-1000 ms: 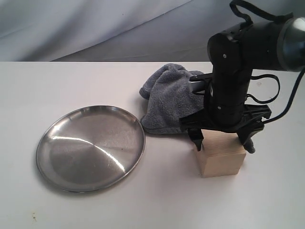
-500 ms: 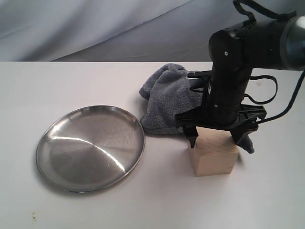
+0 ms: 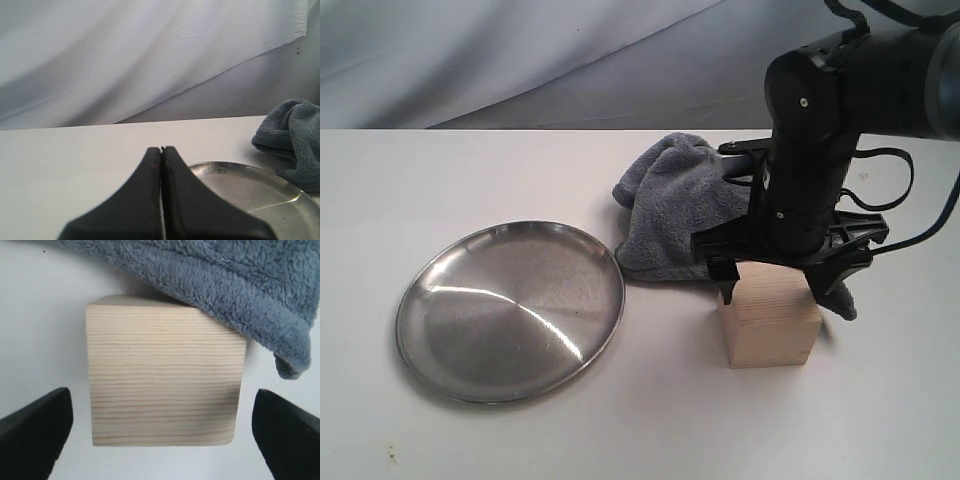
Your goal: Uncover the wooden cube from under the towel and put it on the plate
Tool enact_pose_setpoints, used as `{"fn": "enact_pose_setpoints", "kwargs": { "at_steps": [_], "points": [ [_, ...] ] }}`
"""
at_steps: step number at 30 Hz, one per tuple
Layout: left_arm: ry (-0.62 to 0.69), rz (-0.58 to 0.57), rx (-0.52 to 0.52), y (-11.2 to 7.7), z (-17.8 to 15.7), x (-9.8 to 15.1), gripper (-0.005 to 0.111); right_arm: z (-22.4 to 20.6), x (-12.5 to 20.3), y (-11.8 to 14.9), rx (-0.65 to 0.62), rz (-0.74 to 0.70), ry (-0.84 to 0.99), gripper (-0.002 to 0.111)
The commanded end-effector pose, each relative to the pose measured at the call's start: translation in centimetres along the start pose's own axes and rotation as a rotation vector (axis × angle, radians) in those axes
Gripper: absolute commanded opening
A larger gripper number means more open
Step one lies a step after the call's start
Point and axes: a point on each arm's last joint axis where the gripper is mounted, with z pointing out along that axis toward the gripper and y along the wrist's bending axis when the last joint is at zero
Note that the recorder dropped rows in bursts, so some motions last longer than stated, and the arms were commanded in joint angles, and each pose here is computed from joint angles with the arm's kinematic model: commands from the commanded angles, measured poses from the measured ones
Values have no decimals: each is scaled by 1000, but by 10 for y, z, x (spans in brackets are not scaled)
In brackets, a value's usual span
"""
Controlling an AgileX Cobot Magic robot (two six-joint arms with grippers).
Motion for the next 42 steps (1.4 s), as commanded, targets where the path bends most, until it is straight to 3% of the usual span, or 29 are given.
{"fn": "enact_pose_setpoints", "kwargs": {
  "at_steps": [1, 12, 23, 33, 42],
  "points": [
    [-2, -4, 5, 0, 0, 1, 0, -4, 0, -1, -17, 19, -6, 92],
    [-2, -4, 5, 0, 0, 1, 0, -3, -4, 2, -46, 27, -51, 97],
    [-2, -4, 5, 0, 0, 1, 0, 27, -7, 6, -18, 22, 28, 97],
    [-2, -4, 5, 0, 0, 1, 0, 51, -6, 13, -11, 2, 52, 91],
    [-2, -4, 5, 0, 0, 1, 0, 44, -2, 23, 2, -61, 14, 91]
  ]
}}
